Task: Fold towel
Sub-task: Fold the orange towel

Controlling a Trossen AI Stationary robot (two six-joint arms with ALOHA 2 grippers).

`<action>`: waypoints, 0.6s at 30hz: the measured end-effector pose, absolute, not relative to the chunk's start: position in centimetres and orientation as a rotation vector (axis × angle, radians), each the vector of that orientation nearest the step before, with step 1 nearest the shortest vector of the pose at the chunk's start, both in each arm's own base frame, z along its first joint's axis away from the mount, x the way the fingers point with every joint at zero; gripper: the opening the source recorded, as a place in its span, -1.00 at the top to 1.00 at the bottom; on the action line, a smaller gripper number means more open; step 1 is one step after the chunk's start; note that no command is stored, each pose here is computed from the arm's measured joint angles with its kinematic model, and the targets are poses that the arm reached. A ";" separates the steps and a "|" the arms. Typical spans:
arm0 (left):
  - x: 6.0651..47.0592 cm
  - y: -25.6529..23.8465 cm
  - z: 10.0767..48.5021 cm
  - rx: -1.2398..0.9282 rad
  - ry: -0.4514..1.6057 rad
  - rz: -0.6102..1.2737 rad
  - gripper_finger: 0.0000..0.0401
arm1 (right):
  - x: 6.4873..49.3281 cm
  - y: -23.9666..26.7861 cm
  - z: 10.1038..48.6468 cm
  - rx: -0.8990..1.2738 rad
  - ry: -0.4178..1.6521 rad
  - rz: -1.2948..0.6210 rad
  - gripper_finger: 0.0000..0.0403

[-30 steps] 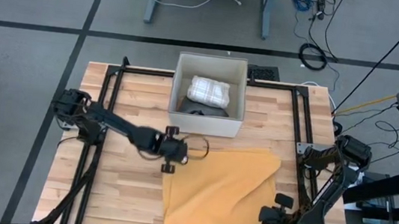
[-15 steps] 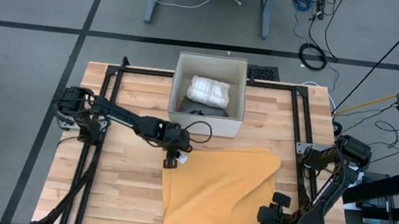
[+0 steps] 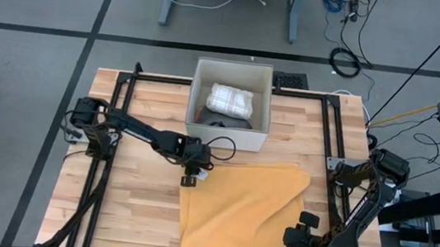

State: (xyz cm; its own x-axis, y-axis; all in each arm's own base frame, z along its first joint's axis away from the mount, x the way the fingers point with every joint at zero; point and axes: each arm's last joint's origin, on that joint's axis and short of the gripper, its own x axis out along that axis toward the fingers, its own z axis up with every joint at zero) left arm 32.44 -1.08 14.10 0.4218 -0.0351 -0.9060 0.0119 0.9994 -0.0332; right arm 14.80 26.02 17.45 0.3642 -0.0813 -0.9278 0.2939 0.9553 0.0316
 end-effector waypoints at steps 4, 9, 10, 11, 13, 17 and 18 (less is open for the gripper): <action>32.4 -1.5 14.3 0.021 1.123 -0.059 0.72 | 14.8 26.0 17.5 0.206 1.175 -0.245 0.22; 32.4 -2.2 14.3 0.060 1.122 -0.093 0.96 | 14.8 26.0 17.5 0.210 1.173 -0.243 0.22; 32.4 -2.3 14.3 0.064 1.121 -0.094 0.97 | 14.8 26.0 17.5 0.210 1.173 -0.243 0.22; 32.4 -2.5 14.3 0.072 1.120 -0.101 0.98 | 14.8 26.1 17.5 0.210 1.173 -0.243 0.22; 32.4 -2.7 14.3 0.101 1.119 -0.105 0.98 | 14.8 26.1 17.5 0.210 1.173 -0.242 0.22; 32.5 -3.5 14.6 0.178 1.120 -0.086 0.99 | 14.9 26.1 17.5 0.215 1.171 -0.240 0.22; 32.6 -3.7 14.9 0.195 1.123 -0.086 0.99 | 14.9 26.1 17.5 0.215 1.170 -0.240 0.22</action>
